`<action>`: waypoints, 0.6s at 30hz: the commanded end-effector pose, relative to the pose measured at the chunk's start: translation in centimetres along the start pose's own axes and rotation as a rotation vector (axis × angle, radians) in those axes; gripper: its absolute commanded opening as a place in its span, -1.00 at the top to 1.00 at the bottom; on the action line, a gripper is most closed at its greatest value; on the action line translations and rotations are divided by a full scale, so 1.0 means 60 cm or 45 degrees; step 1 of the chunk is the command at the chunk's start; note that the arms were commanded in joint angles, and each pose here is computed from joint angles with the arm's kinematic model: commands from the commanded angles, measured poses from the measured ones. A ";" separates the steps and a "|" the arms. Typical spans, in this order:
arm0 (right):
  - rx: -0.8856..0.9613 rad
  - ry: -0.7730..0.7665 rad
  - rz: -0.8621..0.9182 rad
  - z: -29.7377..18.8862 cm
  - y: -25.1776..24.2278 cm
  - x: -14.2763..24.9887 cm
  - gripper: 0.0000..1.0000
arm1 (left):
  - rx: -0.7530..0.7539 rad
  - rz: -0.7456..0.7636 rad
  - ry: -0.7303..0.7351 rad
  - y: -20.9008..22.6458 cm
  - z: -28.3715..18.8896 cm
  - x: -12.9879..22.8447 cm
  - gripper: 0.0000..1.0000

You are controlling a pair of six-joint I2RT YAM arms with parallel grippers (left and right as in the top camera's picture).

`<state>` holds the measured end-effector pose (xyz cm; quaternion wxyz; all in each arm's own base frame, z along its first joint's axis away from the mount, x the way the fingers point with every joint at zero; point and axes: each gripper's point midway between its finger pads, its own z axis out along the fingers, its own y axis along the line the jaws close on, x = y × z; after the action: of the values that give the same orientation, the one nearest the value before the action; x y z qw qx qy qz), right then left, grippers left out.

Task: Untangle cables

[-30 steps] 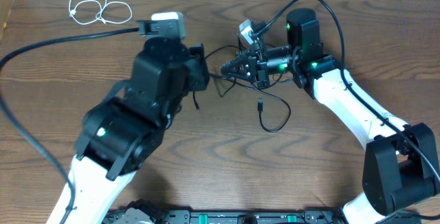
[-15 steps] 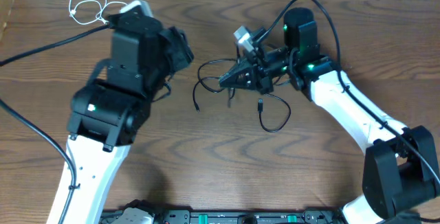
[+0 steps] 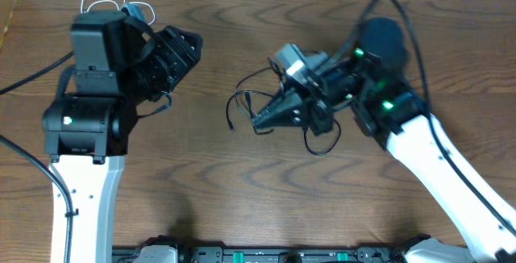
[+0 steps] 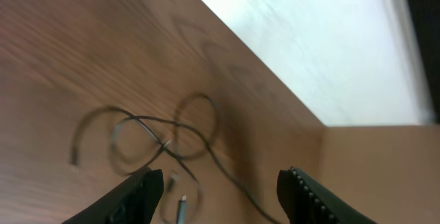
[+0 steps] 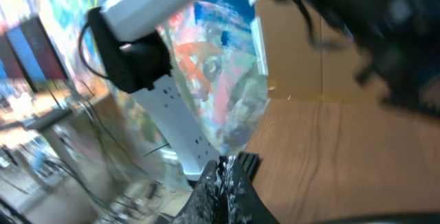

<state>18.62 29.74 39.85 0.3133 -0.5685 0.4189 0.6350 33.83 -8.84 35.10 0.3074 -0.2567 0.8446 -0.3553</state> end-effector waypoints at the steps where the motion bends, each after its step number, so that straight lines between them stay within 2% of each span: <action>1: -0.015 0.001 -0.062 0.003 0.037 -0.023 0.98 | 0.219 -0.067 0.245 -0.053 -0.012 0.050 -0.21; 5: 0.045 -0.027 -0.062 0.003 0.041 -0.043 0.98 | 0.333 -0.276 0.459 -0.085 -0.031 0.088 -0.22; 10: 0.053 -0.060 -0.104 0.020 0.046 -0.062 0.98 | 0.302 -0.481 0.502 -0.087 -0.032 0.091 -0.22; 18: 0.178 -0.142 -0.144 0.022 0.022 -0.085 0.98 | 0.268 -0.533 0.530 -0.080 -0.033 0.099 -0.22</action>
<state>16.56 30.24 44.32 0.3827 -0.5598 0.3953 0.6196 29.79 -14.56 37.45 0.0925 -0.3064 0.7829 -0.5335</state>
